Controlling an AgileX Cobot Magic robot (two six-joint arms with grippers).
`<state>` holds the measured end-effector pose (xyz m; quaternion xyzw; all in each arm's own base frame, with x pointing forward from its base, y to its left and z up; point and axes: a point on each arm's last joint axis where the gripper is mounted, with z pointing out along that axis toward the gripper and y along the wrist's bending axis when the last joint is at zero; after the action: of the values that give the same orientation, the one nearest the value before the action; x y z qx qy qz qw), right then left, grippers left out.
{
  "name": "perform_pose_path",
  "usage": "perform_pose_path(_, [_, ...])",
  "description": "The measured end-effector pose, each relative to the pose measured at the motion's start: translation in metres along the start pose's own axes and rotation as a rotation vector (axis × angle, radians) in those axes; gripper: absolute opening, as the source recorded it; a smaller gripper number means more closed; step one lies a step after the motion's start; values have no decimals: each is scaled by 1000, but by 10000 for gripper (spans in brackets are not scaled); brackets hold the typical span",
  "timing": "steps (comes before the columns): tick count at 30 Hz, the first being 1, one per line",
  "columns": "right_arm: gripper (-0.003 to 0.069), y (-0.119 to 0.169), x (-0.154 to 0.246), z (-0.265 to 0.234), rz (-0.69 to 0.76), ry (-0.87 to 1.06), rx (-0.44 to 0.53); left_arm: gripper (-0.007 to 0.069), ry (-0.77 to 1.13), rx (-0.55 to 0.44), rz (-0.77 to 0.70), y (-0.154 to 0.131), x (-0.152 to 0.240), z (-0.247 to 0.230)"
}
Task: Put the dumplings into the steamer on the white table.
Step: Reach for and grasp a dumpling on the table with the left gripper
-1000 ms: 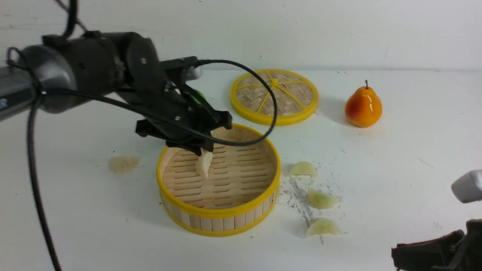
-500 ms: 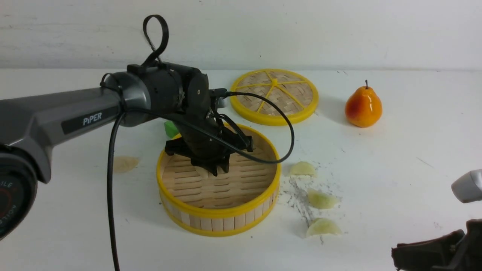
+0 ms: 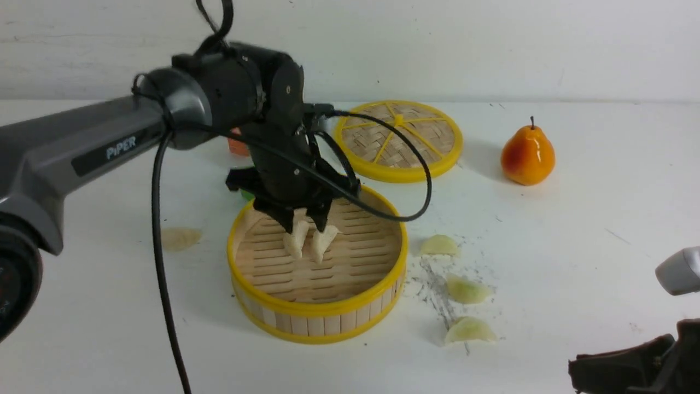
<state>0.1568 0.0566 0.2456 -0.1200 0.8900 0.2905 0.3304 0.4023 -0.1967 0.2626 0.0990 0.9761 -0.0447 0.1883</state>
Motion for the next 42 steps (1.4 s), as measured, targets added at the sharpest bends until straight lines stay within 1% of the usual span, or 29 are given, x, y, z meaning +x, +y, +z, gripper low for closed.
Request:
perform_pose_path(1, [78, 0, 0, 0, 0, 0, 0, 360, -27, -30, 25, 4, -3, -11])
perform_pose_path(2, [78, 0, 0, 0, 0, 0, 0, 360, -65, -84, 52, 9, -8, -25])
perform_pose_path(3, [78, 0, 0, 0, 0, 0, 0, 360, -84, -111, 61, 13, -9, -33])
perform_pose_path(4, [78, 0, 0, 0, 0, 0, 0, 360, -104, -164, 74, 22, -12, -41])
perform_pose_path(6, [80, 0, 0, 0, 0, 1, -1, 361, -104, -228, 55, 46, -15, -46])
perform_pose_path(8, [83, 0, 0, 0, 0, 2, -2, 361, -76, -256, -5, 72, -15, -41])
perform_pose_path(9, [83, 0, 0, 0, 0, 3, -3, 360, -49, -259, -46, 87, -14, -34])
perform_pose_path(10, [83, 0, 0, 0, 0, 3, -3, 360, -44, -262, -62, 94, -14, -32])
perform_pose_path(11, [84, 0, 0, 0, 0, 3, -4, 354, -9, -247, -133, 114, -13, -22])
perform_pose_path(12, [85, 0, 0, 0, 0, 4, -5, 349, 8, -233, -165, 125, -12, -16])
perform_pose_path(13, [86, 0, 0, 0, 0, 5, -5, 337, 35, -218, -237, 141, -10, -7])
perform_pose_path(14, [86, 1, 0, 0, 1, 4, -6, 333, 43, -210, -256, 143, -9, -4])
perform_pose_path(15, [85, 1, 0, 0, 1, 4, -6, 316, 62, -191, -310, 155, -8, 5])
perform_pose_path(17, [85, 1, 0, 0, 1, 4, -6, 295, 67, -165, -363, 167, -7, 15])
perform_pose_path(22, [85, 0, 0, 0, 0, 2, -3, 235, 14, -150, -398, 179, -11, 31])
perform_pose_path(27, [85, 0, 0, 0, -21, 2, -3, 174, -50, -143, -393, 183, -17, 48])
perform_pose_path(30, [85, 0, 0, 0, -22, 2, -3, 150, -55, -142, -391, 184, -18, 60])
perform_pose_path(36, [91, 0, 0, 0, -22, 0, 0, 125, 44, -164, -325, 186, -7, 83])
perform_pose_path(42, [93, 0, 0, 0, -22, 0, 0, 125, 188, -158, -325, 184, 6, 82])
